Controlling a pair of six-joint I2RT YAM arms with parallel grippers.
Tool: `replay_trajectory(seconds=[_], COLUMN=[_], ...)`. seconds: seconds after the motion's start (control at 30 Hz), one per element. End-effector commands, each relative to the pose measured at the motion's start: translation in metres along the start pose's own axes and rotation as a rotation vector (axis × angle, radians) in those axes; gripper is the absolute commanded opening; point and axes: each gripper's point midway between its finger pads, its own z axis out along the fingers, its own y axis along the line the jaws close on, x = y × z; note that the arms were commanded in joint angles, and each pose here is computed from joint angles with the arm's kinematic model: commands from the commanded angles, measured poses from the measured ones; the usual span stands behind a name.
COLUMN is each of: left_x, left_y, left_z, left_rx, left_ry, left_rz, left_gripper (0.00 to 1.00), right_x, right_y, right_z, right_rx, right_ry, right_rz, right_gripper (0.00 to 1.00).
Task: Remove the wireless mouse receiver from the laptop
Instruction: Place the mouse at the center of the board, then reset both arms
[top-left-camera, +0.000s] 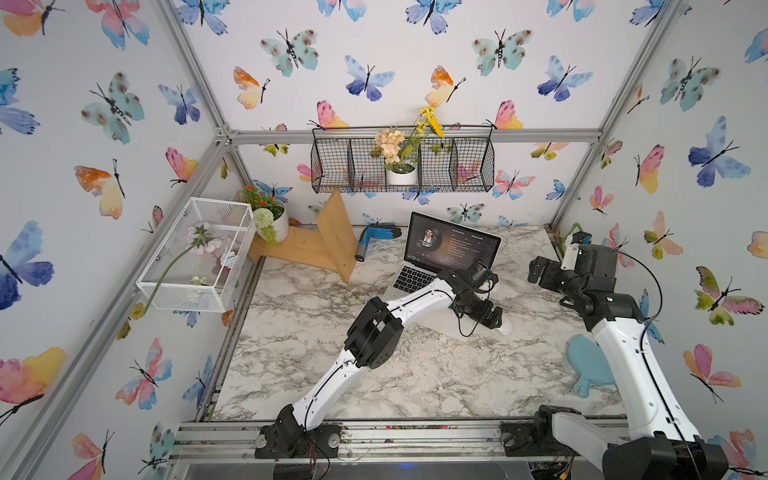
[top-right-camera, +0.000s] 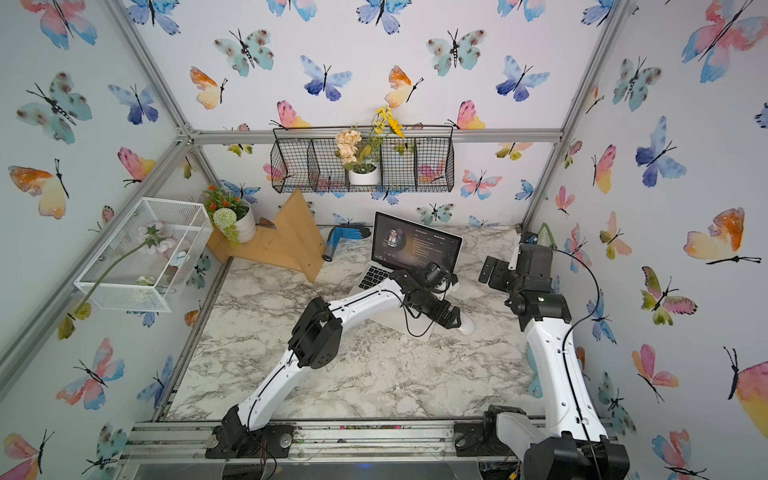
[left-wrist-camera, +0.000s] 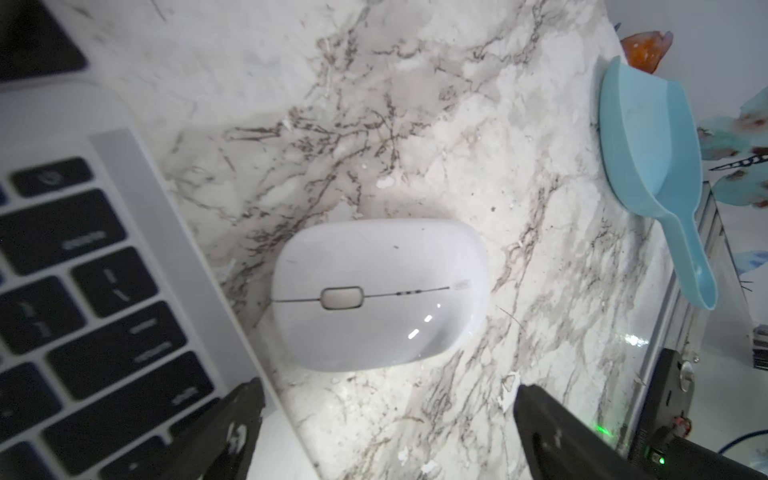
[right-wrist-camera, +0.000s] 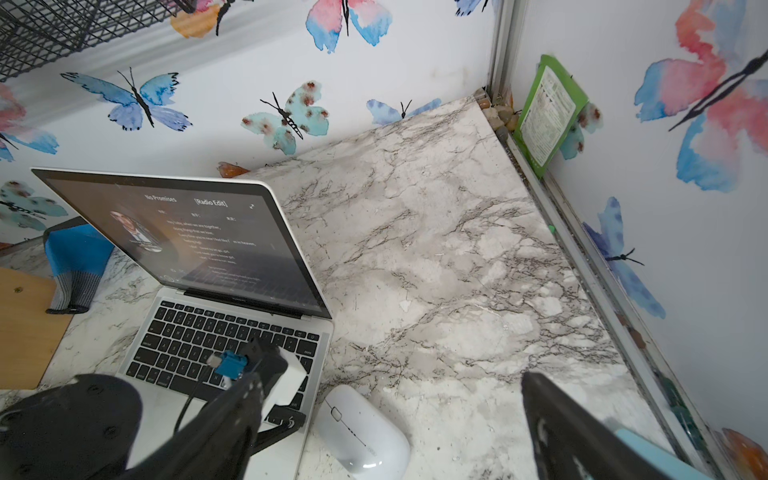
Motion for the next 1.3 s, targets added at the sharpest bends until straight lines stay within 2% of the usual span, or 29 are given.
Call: replay_trajectory(seconds=[0.0, 0.07, 0.13, 0.2, 0.27, 0.33, 0.43, 0.47, 0.53, 0.63, 0.7, 0.8, 0.83, 0.9, 1.0, 1.07, 1.27], left_x=[-0.077, -0.084, -0.083, -0.069, -0.043, -0.001, 0.073, 0.095, 0.139, 0.198, 0.229, 0.263, 0.266, 0.274, 0.264, 0.254, 0.247], left_y=[-0.032, -0.033, -0.027, -0.011, 0.004, 0.029, 0.068, 0.084, 0.129, 0.188, 0.214, 0.244, 0.25, 0.261, 0.271, 0.28, 0.267], left_z=[-0.102, -0.149, -0.213, -0.271, -0.329, -0.384, -0.439, -0.449, -0.463, -0.46, -0.451, -0.443, -0.437, -0.433, -0.427, -0.422, -0.396], left_rx=[-0.007, -0.026, -0.066, -0.168, -0.29, -0.468, -0.768, -0.867, -1.072, -1.263, -1.307, -1.288, -1.24, -1.226, -1.211, -1.156, -1.033], left_ry=[-0.317, -0.4, -0.491, -0.631, -0.825, -1.046, -1.282, -1.309, -1.276, -1.148, -1.11, -1.17, -1.192, -1.216, -1.178, -1.159, -1.196], left_rz=[0.154, 0.186, 0.189, 0.195, 0.241, 0.242, 0.234, 0.208, 0.07, -0.101, -0.168, -0.32, -0.324, -0.346, -0.293, -0.301, -0.132], left_gripper=[1.0, 0.99, 0.99, 0.99, 0.99, 0.99, 0.99, 0.99, 0.99, 0.99, 0.99, 0.99, 0.99, 0.99, 0.99, 0.99, 0.99], right_x=[0.013, 0.033, 0.058, 0.077, 0.087, 0.086, 0.084, 0.083, 0.081, 0.077, 0.077, 0.089, 0.092, 0.096, 0.09, 0.095, 0.097], right_y=[-0.003, -0.007, -0.008, -0.006, 0.001, -0.005, -0.02, -0.016, -0.018, -0.037, -0.052, -0.05, -0.05, -0.051, -0.045, -0.04, -0.029], right_z=[0.013, 0.022, 0.031, 0.036, 0.036, 0.039, 0.044, 0.045, 0.043, 0.031, 0.026, 0.043, 0.052, 0.063, 0.067, 0.081, 0.069], right_rx=[-0.006, 0.005, -0.001, -0.027, -0.078, -0.055, 0.01, -0.015, -0.021, 0.076, 0.153, 0.135, 0.129, 0.137, 0.104, 0.08, 0.018], right_ry=[0.002, 0.06, 0.118, 0.163, 0.156, 0.065, -0.04, -0.073, -0.181, -0.376, -0.478, -0.453, -0.436, -0.433, -0.51, -0.424, -0.468], right_rz=[0.009, 0.016, 0.035, 0.029, 0.022, 0.035, 0.041, 0.011, -0.061, -0.135, -0.145, -0.15, -0.157, -0.163, -0.171, -0.201, -0.235], right_gripper=[0.99, 0.99, 0.99, 0.98, 0.98, 0.98, 0.98, 0.98, 0.98, 0.98, 0.98, 0.98, 0.98, 0.98, 0.98, 0.98, 0.98])
